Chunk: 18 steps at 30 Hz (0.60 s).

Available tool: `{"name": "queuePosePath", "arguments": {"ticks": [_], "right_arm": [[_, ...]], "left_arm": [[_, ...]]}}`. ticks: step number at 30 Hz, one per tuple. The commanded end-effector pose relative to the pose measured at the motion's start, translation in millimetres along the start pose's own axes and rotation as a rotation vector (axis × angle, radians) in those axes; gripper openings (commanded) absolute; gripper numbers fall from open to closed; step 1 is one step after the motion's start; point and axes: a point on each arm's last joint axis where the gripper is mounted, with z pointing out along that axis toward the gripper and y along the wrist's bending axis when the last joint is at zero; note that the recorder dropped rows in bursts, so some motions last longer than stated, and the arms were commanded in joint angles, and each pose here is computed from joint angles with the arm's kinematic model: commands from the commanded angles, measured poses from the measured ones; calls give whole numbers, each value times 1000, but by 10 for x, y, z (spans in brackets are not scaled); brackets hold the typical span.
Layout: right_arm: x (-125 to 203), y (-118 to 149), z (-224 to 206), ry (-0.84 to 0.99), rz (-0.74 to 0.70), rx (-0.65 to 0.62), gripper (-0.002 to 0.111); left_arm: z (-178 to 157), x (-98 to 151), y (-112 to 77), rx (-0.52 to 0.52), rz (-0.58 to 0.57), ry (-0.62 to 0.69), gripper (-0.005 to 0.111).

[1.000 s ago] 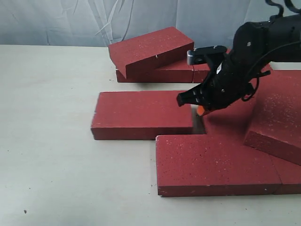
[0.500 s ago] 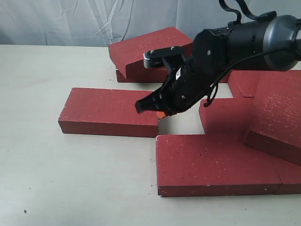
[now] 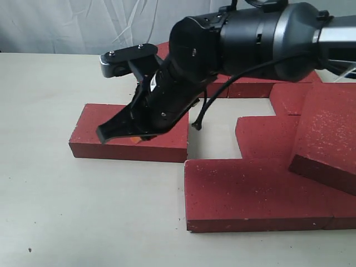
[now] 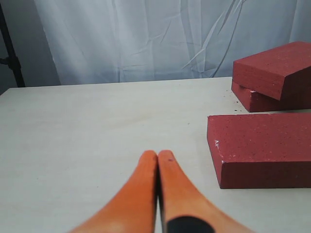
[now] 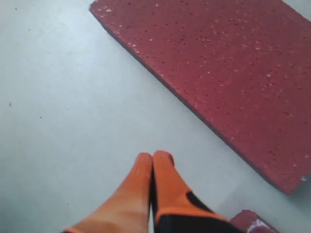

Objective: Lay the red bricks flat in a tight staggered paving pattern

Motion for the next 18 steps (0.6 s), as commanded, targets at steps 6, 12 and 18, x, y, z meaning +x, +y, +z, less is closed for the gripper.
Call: {"name": "queuePosePath", "arguments": {"ticks": [6,12,18], "right_arm": [[-82,302,382,108,-64,-33,-1],[-147,351,720,151,-58,-45,-1],[-156,309,986,177,-56,-30,-1]], "left_arm": [[0,6,-2,3,1,-6,0],[0,6,-2,3,1,-6,0],[0,6,-2,3,1,-6,0]]}}
